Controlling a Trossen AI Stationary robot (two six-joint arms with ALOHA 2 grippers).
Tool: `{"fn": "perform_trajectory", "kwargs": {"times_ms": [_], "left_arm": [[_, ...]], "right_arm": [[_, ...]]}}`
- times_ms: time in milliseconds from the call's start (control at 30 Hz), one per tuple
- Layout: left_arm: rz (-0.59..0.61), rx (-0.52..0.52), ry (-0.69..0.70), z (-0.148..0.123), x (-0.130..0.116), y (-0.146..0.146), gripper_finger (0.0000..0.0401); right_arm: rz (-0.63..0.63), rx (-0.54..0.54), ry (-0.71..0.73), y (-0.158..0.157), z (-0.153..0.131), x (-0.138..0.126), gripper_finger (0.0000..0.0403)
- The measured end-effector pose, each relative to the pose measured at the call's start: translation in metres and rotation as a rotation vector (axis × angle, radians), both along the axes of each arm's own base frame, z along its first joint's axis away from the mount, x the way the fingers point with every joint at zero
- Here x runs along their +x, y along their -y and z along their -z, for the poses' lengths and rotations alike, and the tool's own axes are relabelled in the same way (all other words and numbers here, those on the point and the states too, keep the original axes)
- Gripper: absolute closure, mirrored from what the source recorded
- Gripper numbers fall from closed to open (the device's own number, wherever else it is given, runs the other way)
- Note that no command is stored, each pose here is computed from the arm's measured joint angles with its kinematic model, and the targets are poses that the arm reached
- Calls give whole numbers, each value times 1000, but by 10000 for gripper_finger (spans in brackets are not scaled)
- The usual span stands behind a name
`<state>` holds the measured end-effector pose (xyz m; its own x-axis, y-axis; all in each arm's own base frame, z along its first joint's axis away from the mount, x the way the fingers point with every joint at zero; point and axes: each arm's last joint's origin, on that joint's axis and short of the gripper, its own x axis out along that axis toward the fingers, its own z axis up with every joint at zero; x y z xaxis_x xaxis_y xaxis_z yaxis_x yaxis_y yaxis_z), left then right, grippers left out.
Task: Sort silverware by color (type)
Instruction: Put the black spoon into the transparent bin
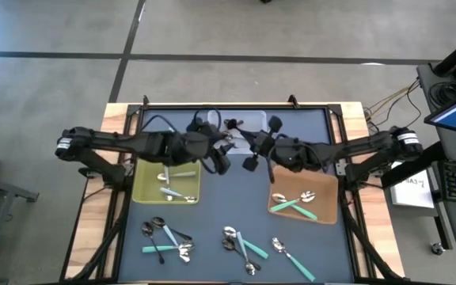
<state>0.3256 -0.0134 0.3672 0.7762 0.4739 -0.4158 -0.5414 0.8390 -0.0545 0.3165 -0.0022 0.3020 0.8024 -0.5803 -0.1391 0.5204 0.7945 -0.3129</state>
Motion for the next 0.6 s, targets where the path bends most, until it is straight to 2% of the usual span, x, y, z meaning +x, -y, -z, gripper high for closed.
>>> {"fn": "perform_trajectory", "kwargs": {"times_ms": [233,367,600], "left_arm": [[-50,39,-21,0,0,-25,209],[-89,50,27,-5,2,-38,197],[-87,141,131,-19,7,-46,195]], "right_arm": [[-49,-28,47,6,-4,5,394],[-55,-102,80,6,-12,5,394],[-23,-175,150,14,-24,4,394]]}}
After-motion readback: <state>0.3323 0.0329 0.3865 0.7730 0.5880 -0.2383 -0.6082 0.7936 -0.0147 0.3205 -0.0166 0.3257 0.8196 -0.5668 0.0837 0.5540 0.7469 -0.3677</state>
